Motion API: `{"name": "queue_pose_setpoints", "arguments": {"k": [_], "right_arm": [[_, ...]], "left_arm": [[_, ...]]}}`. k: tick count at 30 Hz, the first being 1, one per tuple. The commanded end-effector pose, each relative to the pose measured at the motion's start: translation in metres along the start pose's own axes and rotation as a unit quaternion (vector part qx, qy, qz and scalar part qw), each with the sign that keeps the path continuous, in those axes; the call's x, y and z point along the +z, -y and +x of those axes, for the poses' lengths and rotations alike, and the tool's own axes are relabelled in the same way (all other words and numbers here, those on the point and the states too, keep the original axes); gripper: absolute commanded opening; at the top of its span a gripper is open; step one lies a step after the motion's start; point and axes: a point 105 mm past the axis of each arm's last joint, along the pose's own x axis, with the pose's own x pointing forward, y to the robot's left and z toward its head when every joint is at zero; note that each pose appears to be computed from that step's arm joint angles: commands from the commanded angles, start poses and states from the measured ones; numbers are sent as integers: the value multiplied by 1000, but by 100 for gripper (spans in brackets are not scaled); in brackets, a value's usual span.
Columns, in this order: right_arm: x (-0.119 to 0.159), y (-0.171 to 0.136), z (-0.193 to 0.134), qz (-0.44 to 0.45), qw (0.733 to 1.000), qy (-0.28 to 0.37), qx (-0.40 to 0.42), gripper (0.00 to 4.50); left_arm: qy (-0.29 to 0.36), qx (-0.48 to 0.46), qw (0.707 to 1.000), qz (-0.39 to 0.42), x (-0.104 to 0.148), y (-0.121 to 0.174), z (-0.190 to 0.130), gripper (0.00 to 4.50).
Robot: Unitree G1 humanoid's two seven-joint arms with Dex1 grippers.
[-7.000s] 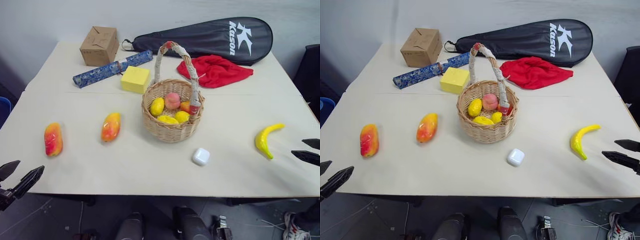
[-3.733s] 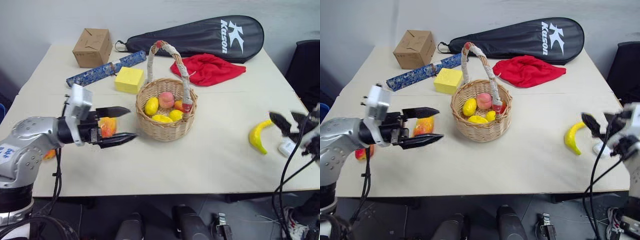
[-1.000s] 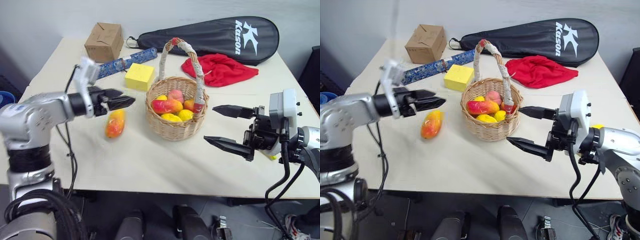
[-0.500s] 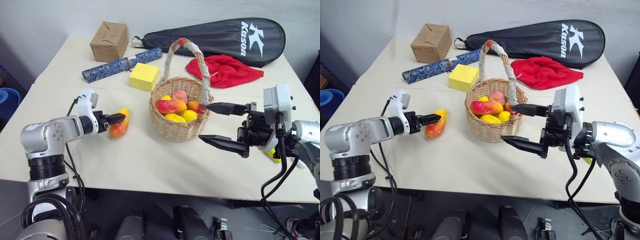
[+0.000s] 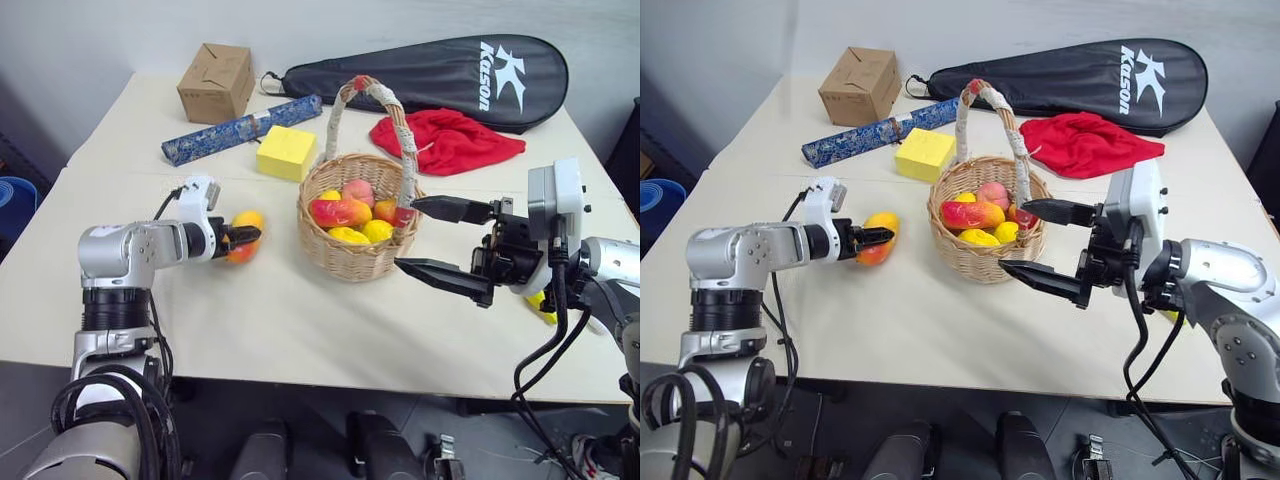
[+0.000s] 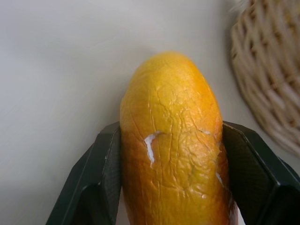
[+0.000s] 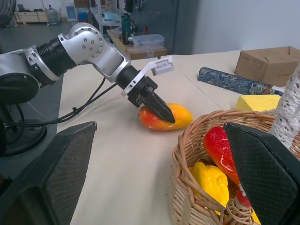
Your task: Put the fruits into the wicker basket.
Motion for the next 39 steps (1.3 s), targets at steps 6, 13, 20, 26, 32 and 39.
{"name": "queue_pose_setpoints", "arguments": {"k": [6,13,20,26,32,39], "right_arm": [[9,-6,4,-13,1000,10,4,450],[9,-9,4,-16,1000,11,-13,450],[6,-1,-11,-17,997,-1,-72,450],[-24,44,-78,7,957,-44,-287,450],[-64,79,-153,22,857,-135,-496,450],[-116,87,-177,132,799,-188,-555,450]], "left_arm": [[64,-130,976,165,92,99,-13,263],[26,-197,958,206,85,140,32,298],[40,-217,954,201,84,137,36,446],[148,-403,865,260,72,145,-59,446],[100,-478,818,304,25,137,-113,446],[82,-495,801,325,10,141,-126,446]]}}
